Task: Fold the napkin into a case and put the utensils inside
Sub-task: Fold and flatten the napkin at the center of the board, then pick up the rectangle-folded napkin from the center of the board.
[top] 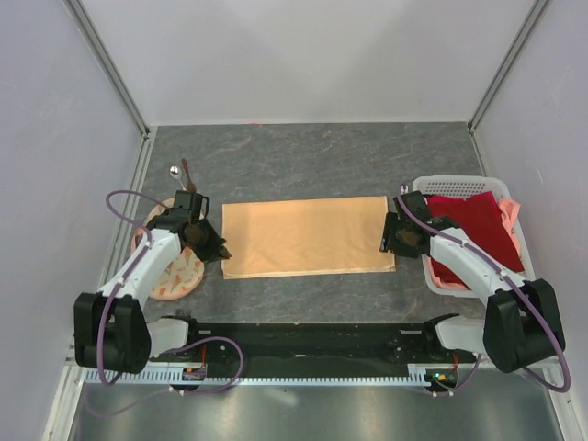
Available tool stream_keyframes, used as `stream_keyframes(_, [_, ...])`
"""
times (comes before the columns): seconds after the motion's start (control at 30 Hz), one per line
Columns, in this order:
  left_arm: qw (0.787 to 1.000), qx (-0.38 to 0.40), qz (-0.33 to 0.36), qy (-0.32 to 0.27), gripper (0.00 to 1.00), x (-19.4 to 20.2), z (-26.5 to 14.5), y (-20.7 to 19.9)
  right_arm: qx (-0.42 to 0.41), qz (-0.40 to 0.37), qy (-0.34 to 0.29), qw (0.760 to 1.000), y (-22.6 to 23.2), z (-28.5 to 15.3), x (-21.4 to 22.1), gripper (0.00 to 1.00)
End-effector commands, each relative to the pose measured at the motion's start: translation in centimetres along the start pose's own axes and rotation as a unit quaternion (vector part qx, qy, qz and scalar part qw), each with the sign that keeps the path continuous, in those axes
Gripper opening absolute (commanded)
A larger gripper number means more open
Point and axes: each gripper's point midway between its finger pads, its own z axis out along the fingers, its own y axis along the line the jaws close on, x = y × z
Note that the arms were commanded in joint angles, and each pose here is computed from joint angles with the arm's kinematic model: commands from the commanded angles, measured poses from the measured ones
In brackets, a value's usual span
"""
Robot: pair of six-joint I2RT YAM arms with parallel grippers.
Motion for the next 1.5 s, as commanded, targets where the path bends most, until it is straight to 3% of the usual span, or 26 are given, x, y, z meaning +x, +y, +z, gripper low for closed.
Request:
stream_keyframes(0.0, [0.999, 0.031, 0.022, 0.039, 0.09, 0.7, 2.2, -1.5, -0.022, -0.012, 0.005, 1.0, 1.5, 0.8, 0.0, 0.54])
stream_keyframes(0.1, [0.999, 0.009, 0.022, 0.048, 0.08, 1.2, 4.0, -0.4, -0.008, -0.011, 0.013, 1.0, 0.7, 1.9, 0.8, 0.47])
stream_keyframes(0.2, [0.998, -0.017, 0.017, 0.051, 0.08, 1.4, 5.1, 0.9, 0.021, -0.009, 0.018, 1.0, -0.6, 3.0, 1.7, 0.32])
stream_keyframes(0.47, [0.998, -0.056, 0.016, 0.03, 0.07, 0.2, 5.8, 1.9, 0.032, -0.012, 0.015, 0.999, -1.0, 3.6, 1.7, 0.29])
stream_keyframes(0.7, [0.997, 0.035, 0.058, -0.025, 0.12, -2.3, 2.2, -2.5, 0.018, -0.026, -0.033, 0.999, 0.5, 1.3, -2.5, 0.38])
stream_keyframes(0.93, [0.97, 0.224, 0.099, -0.001, 0.19, -1.6, 0.4, -9.7, -0.026, -0.049, -0.04, 0.998, 3.9, 2.0, -5.2, 0.47])
stream_keyframes(1.03, [0.959, 0.259, 0.117, 0.008, 0.23, -1.0, 0.3, -12.1, -0.044, -0.063, -0.04, 0.996, 5.9, 2.3, -5.7, 0.48])
stream_keyframes(1.23, [0.957, 0.255, 0.138, 0.022, 0.24, -1.0, 3.1, -14.8, -0.072, -0.091, -0.041, 0.992, 8.7, 2.4, -5.5, 0.59])
stream_keyframes(1.47, [0.973, 0.192, 0.116, 0.053, 0.21, -1.4, 8.0, -14.1, -0.076, -0.114, -0.058, 0.989, 9.2, 2.6, -6.5, 0.71])
